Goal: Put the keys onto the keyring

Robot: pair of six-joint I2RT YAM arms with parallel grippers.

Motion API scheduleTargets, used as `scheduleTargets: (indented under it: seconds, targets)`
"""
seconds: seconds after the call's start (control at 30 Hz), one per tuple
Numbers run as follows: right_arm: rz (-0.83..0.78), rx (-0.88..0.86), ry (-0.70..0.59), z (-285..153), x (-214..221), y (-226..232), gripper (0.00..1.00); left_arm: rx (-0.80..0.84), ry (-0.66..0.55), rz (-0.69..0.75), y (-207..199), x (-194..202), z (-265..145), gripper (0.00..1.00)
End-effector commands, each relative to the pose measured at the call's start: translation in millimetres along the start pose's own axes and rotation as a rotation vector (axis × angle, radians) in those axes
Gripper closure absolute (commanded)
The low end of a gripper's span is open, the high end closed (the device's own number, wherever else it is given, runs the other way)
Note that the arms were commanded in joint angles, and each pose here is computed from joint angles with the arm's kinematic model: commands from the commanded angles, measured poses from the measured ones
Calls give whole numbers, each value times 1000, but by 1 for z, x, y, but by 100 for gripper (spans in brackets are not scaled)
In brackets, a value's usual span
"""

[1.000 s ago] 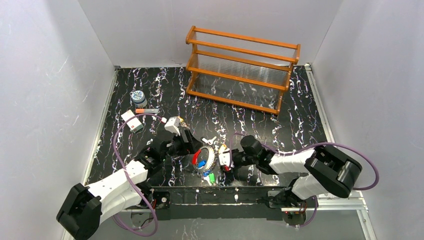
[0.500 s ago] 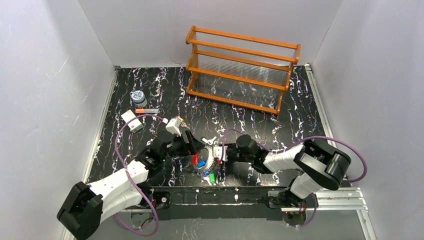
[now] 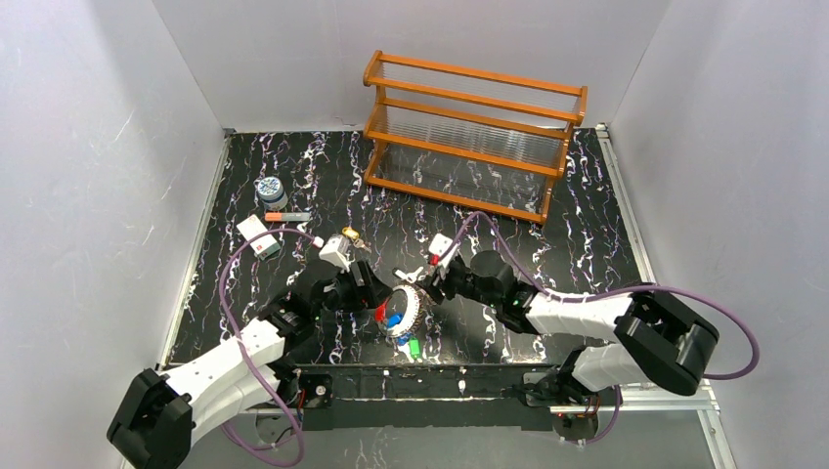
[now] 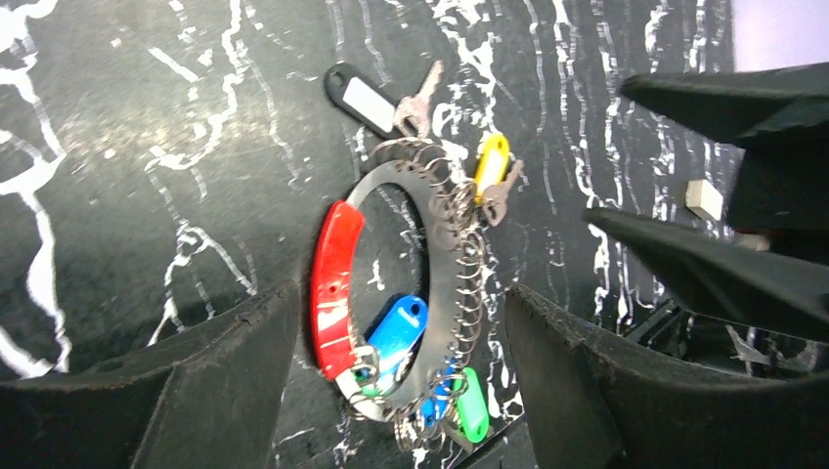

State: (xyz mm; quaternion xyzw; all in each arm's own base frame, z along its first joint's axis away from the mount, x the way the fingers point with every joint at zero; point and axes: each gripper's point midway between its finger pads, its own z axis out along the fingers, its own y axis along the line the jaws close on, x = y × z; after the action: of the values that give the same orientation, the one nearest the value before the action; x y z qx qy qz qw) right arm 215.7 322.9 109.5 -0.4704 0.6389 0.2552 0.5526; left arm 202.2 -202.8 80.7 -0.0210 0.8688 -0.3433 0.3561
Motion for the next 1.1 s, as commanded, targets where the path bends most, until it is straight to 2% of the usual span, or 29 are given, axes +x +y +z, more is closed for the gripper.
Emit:
scheduleTargets:
  seconds: [0.0, 0.13, 0.23, 0.3, 0.43, 0.6, 0.73, 1.07]
  targets:
    - [318, 20, 43, 2, -23, 5, 35, -165, 12, -11, 35, 9, -10, 27]
    - [541, 123, 142, 6, -16, -2, 35, -272, 31, -56, 55, 19, -17, 32]
    - [601, 0, 210, 12, -18, 22, 34, -260, 76, -116, 54, 33, -18, 39]
    - [643, -109, 227, 15, -23, 42, 34, -229, 105, -142, 50, 41, -19, 49]
    - [741, -317, 243, 16, -30, 78, 37, -161, 129, -186, 39, 51, -24, 53]
    - [854, -410, 300, 20, -29, 98, 50, -84, 124, -276, 30, 60, -29, 57]
    - [902, -427, 372, 20, -23, 111, 58, -57, 133, -326, 30, 69, -31, 62]
    - [887, -364, 516, 29, -3, 137, 60, -128, 175, -353, 43, 82, -36, 75]
